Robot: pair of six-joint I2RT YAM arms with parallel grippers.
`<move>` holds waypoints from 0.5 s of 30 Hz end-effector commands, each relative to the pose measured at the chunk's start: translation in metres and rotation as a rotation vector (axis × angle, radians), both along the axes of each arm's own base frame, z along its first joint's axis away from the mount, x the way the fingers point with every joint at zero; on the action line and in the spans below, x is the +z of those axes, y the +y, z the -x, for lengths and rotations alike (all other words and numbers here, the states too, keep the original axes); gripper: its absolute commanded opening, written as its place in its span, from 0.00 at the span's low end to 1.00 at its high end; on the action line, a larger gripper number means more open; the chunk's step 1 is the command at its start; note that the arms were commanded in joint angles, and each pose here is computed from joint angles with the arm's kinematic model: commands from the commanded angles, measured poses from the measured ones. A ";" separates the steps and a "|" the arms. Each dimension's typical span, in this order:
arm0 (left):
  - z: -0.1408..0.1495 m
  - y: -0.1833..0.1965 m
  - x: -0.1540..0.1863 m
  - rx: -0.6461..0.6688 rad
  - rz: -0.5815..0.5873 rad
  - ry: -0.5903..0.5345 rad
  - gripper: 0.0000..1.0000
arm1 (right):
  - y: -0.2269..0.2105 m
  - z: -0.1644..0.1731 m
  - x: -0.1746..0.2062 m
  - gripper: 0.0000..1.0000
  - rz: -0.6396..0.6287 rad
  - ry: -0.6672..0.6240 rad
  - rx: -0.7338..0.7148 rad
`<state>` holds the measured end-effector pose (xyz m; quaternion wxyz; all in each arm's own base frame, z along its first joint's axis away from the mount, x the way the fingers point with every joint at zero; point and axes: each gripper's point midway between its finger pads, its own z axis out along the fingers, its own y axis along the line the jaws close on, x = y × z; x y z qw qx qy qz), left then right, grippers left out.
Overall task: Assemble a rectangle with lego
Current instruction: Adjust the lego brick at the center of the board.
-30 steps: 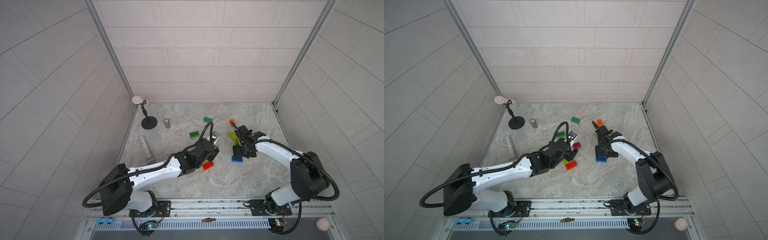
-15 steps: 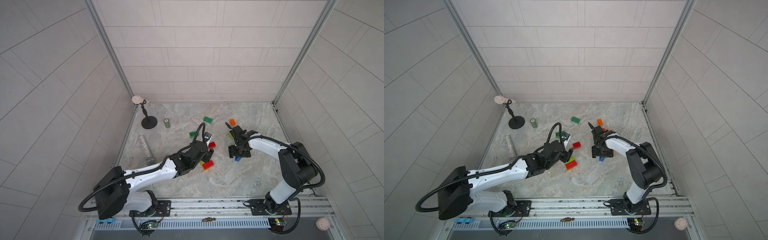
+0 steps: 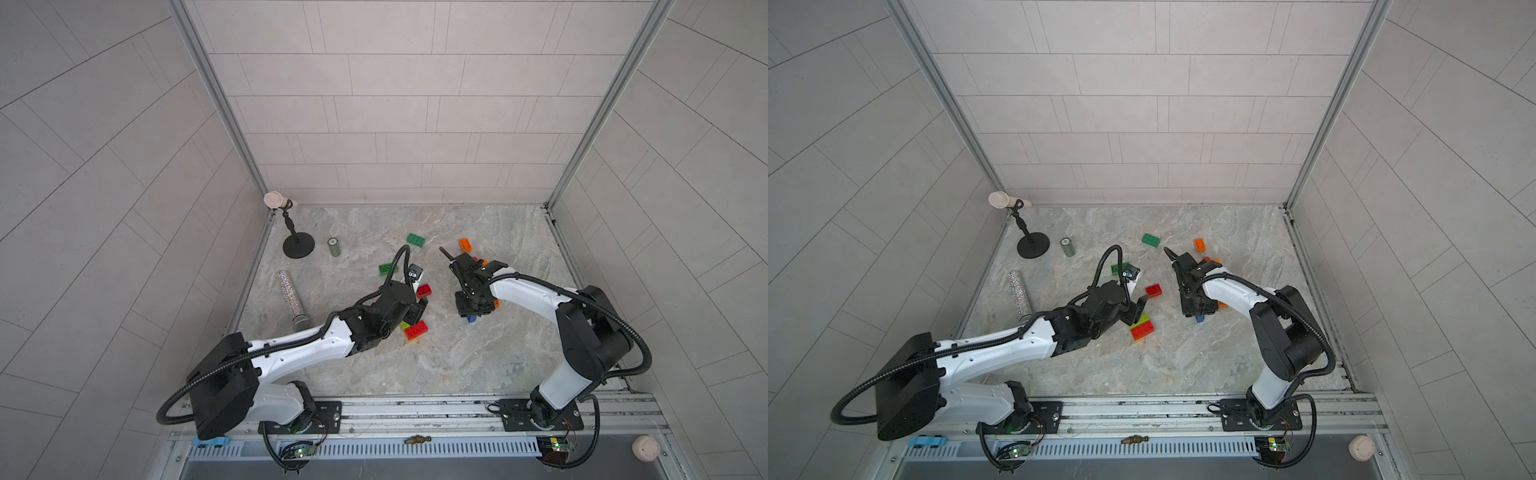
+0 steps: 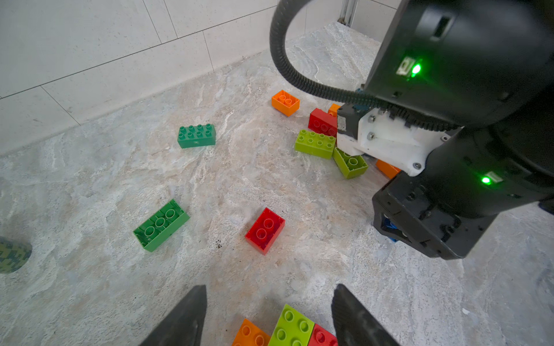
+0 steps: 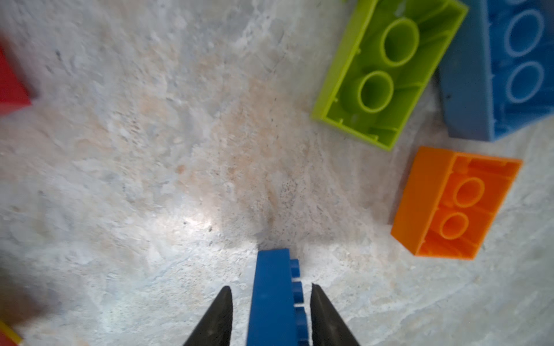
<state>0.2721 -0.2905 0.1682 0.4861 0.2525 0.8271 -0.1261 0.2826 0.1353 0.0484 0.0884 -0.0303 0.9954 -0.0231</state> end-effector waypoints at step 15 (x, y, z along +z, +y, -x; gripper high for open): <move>-0.006 0.068 0.011 0.154 -0.002 -0.037 0.71 | -0.055 -0.001 0.015 0.16 0.609 -0.023 0.089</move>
